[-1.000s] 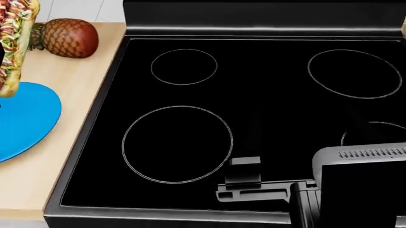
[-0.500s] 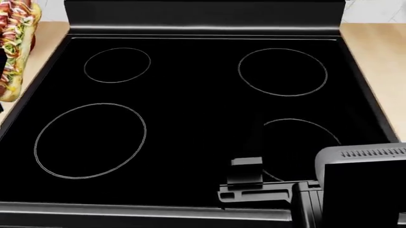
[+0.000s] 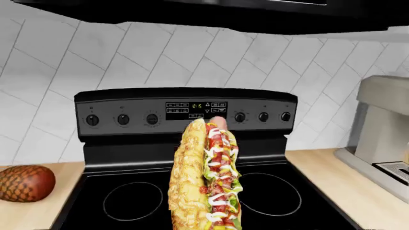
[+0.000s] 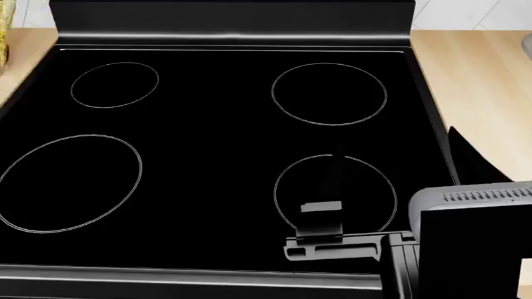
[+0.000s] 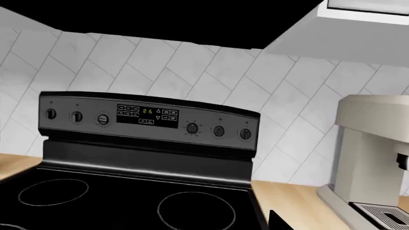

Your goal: Pick the hot dog from the counter and place it in the microwave.

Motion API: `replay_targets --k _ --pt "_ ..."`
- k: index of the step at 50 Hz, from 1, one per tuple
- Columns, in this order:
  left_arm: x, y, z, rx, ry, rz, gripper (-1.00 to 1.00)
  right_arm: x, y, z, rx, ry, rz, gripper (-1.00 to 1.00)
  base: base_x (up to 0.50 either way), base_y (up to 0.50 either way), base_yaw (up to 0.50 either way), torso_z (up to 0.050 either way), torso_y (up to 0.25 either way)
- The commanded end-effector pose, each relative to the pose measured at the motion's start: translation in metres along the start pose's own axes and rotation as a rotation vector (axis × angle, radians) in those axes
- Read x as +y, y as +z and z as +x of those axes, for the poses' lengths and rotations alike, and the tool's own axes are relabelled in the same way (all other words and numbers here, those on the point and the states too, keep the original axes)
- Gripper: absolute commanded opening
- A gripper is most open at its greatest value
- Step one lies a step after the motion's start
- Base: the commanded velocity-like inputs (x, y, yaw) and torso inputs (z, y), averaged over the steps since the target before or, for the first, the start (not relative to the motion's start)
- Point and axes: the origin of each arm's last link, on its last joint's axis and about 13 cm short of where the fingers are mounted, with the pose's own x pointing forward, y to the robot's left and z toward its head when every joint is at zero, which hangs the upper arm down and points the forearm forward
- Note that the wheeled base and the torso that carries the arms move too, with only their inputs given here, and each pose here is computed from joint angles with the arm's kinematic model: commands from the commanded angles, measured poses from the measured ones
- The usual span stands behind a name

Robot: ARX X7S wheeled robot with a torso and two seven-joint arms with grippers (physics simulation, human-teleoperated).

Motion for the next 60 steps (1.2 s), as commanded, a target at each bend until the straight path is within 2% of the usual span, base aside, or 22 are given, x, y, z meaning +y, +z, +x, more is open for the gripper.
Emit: replay_targets --k 1,5,12,17,22,30,33,39,49,60 --pt "-0.01 0.062 -0.007 -0.224 -0.013 0.058 -1.0 0.001 0.0 0.007 -0.022 0.004 -0.001 1.0 0.0 0.0 0.0 0.0 0.0" --pt "-0.016 0.081 0.0 -0.288 -0.036 0.098 -1.0 0.001 -0.001 0.011 -0.031 0.005 -0.002 1.0 0.0 0.0 0.0 0.0 0.0" --pt "-0.023 0.11 0.034 -0.376 -0.063 0.079 -1.0 0.0 -0.003 0.015 -0.049 -0.003 0.009 1.0 0.0 0.0 0.0 0.0 0.0" --pt "-0.026 0.125 0.047 -0.425 -0.056 0.098 -1.0 0.0 -0.003 0.015 -0.048 -0.009 0.011 1.0 0.0 0.0 0.0 0.0 0.0" --pt "-0.025 0.147 0.056 -0.457 -0.031 0.102 -1.0 0.0 0.0 0.012 -0.051 -0.007 0.012 1.0 0.0 0.0 0.0 0.0 0.0" --pt "-0.029 0.185 0.045 -0.529 -0.005 0.122 -1.0 -0.001 0.002 0.007 -0.051 -0.009 0.018 1.0 0.0 0.0 0.0 0.0 0.0" --pt "-0.028 0.201 0.051 -0.541 0.021 0.11 -1.0 -0.001 0.003 0.006 -0.05 -0.006 0.012 1.0 0.0 0.0 0.0 0.0 0.0" --pt "-0.022 0.23 0.078 -0.525 0.104 0.076 -1.0 -0.002 0.006 0.006 -0.054 -0.005 0.012 1.0 0.0 0.0 0.0 0.0 0.0" --pt "-0.01 0.223 0.115 -0.458 0.214 0.017 -1.0 -0.003 0.008 0.007 -0.057 0.0 0.011 1.0 0.0 0.0 0.0 0.0 0.0" --pt "-0.017 0.207 0.134 -0.376 0.269 0.057 -1.0 -0.002 0.007 0.007 -0.053 0.007 0.008 1.0 0.0 0.0 0.0 0.0 0.0"
